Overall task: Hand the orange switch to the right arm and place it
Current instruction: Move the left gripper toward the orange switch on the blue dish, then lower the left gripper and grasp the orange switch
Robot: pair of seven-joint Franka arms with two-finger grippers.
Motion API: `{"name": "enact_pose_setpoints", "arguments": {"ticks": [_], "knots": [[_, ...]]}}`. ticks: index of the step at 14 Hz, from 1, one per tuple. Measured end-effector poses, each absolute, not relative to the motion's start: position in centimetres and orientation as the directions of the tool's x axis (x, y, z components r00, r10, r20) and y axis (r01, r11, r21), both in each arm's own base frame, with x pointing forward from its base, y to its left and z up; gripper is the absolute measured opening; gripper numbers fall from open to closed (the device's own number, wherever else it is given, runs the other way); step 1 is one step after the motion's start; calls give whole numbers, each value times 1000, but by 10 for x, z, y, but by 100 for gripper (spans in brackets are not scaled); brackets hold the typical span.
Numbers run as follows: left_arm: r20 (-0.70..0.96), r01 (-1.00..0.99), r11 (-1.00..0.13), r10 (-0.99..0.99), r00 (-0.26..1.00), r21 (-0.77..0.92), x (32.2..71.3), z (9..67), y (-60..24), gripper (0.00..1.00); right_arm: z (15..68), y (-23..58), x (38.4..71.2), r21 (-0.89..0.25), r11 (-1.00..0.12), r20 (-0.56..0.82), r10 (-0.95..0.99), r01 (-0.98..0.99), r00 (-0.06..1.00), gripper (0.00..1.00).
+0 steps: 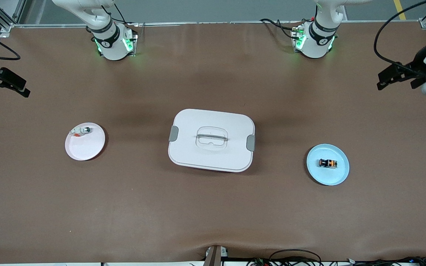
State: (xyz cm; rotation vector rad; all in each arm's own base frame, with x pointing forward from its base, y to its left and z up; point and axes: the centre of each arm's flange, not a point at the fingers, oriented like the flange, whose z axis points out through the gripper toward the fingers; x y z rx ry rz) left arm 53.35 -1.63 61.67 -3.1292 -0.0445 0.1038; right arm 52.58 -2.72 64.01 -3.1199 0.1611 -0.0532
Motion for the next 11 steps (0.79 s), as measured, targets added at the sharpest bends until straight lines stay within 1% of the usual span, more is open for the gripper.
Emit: {"name": "enact_pose_setpoints", "arguments": {"ticks": [3, 5, 8, 11], "knots": [[-132, 20, -1000, 21, 991, -8, 561, 569, -8, 100, 640, -26, 526, -19, -995, 33, -101, -100, 994, 100], [-145, 17, -1000, 18, 989, -5, 579, 537, -9, 100, 640, -25, 526, -19, -995, 32, -100, -99, 994, 100], [-125, 13, -1000, 13, 992, -1, 600, 487, -11, 100, 639, -25, 526, -19, -995, 31, -100, -99, 994, 100], [-99, -4, -1000, -5, 995, 4, 608, 439, -19, 100, 639, -25, 526, -19, -995, 30, -100, -99, 995, 100]]}}
